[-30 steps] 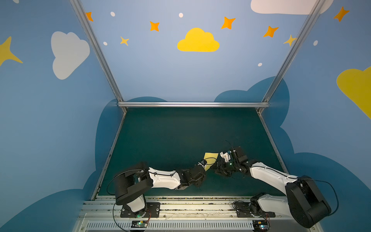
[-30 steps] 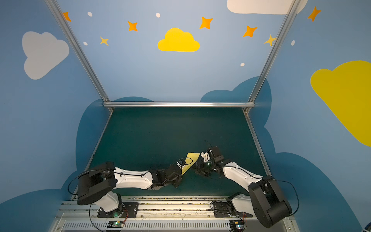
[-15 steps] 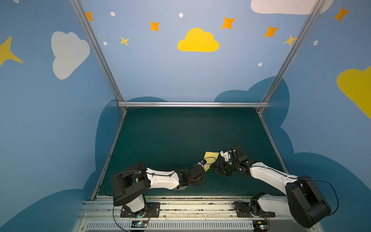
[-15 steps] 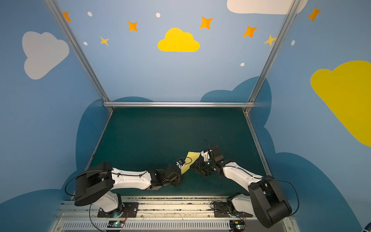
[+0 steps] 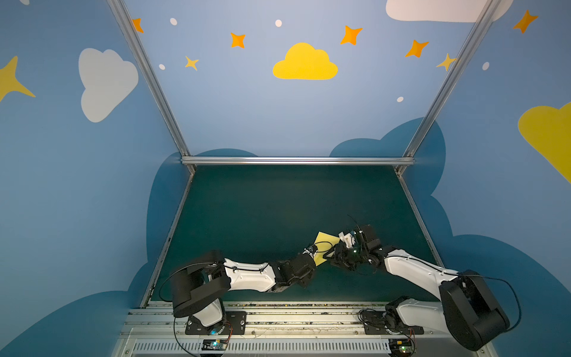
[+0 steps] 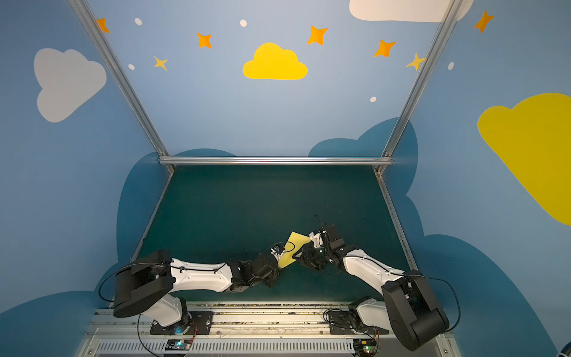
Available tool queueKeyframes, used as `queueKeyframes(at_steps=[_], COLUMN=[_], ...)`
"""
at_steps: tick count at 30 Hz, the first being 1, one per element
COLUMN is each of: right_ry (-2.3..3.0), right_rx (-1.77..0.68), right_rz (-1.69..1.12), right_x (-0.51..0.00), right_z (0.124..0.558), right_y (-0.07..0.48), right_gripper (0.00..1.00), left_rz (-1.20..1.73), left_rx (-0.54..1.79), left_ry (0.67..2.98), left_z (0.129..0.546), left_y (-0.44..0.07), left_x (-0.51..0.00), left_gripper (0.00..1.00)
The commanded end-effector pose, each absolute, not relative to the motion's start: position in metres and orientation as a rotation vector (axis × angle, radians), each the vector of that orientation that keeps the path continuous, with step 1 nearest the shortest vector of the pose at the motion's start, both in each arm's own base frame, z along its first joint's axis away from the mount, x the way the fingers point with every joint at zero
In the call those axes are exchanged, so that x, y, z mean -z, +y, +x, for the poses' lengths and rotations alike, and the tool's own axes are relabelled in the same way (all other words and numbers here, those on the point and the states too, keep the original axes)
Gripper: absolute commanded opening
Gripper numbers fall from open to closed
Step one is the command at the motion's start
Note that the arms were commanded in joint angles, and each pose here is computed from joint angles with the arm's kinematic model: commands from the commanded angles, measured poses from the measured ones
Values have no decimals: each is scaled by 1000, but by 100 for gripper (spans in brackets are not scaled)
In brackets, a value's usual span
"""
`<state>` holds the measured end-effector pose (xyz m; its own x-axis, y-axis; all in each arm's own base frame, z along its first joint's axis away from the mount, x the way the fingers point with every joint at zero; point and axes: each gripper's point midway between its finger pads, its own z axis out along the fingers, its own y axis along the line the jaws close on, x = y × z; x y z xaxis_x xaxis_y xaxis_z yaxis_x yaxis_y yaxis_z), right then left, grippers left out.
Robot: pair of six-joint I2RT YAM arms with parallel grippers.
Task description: Fold a paper plane with a square sheet of paper (fold left side to right side)
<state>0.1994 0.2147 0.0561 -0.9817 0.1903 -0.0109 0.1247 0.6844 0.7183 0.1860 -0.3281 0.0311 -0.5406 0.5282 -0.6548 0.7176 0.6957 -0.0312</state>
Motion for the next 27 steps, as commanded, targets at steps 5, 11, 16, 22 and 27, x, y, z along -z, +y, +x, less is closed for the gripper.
queueKeyframes(at_steps=[5,11,16,22,27], right_ry=[2794,2797,2789,2785,2783], right_rx=[-1189,-1180,-1183,-1187,-1187], right_rz=[256,269,279,270,259], right_x=[-58,-54,-54,-58,-62], right_z=[203,206,211,215,216], right_y=[217,218,220,222,223], right_gripper=[52,50,32,7,0], left_rz=[937,934,1017,1108,1129], left_rx=[328,339,375,352,310], left_ry=[2230,2169,2141,2126,2119], left_z=[197,199,195,194,199], left_y=[-327,-328,-342,-354,-357], left_x=[-43,-61,-64,-52,-44], left_gripper=[46,48,51,54,54])
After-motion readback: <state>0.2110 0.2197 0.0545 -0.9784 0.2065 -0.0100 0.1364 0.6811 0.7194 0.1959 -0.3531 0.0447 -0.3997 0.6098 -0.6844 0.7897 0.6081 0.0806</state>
